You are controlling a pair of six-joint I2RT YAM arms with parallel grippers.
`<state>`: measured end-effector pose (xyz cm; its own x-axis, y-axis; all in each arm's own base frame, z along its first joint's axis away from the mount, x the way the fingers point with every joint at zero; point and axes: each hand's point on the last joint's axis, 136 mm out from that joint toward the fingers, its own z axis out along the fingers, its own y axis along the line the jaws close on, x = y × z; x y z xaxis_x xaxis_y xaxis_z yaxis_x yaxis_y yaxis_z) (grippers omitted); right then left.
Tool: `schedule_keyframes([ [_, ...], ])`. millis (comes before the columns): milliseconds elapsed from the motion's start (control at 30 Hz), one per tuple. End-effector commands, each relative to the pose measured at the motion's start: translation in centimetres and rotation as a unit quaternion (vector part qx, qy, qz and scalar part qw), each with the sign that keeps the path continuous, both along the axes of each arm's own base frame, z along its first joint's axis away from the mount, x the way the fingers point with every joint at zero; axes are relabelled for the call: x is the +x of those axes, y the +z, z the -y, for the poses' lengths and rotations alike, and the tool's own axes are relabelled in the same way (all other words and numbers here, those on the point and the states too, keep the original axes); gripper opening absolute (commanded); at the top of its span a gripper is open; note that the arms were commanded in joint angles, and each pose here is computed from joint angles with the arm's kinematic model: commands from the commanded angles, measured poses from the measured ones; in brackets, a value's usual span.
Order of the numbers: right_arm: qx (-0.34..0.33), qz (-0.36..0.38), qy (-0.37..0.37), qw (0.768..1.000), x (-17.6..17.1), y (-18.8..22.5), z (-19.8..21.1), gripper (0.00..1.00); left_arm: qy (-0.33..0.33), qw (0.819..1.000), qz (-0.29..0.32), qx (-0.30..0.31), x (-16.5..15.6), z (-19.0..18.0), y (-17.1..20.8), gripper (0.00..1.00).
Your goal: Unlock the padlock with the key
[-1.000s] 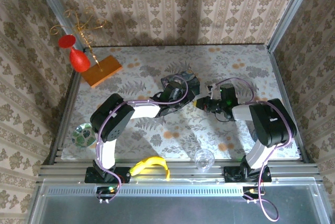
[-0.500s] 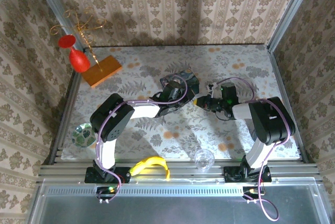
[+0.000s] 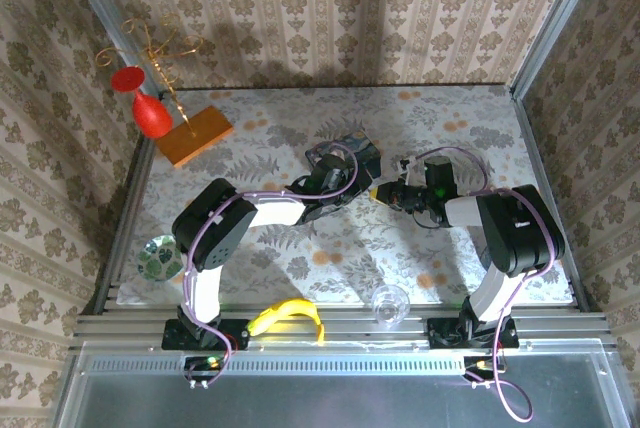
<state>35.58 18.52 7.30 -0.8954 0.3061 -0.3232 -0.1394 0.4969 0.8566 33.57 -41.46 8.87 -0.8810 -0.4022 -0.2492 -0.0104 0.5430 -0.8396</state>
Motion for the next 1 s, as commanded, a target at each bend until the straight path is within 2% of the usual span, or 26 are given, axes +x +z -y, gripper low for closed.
schedule_keyframes([
  [0,-0.018,0.07,-0.061,0.995,3.2,2.6,1.6,0.0,-0.127,0.99,-0.05,-0.032,-6.6,3.5,-0.6,0.0],
  [300,-0.013,0.064,-0.076,0.995,1.7,2.0,1.4,0.0,-0.149,0.987,-0.055,-0.035,-8.0,3.0,-0.1,0.0],
  [733,-0.017,0.071,-0.075,0.995,-0.4,0.9,1.0,0.0,-0.145,0.985,-0.079,-0.058,-9.7,2.5,-0.3,0.0],
  [967,-0.005,0.084,-0.077,0.993,0.1,1.3,0.8,0.0,-0.155,0.982,-0.086,-0.062,-10.2,3.2,-0.1,0.0],
])
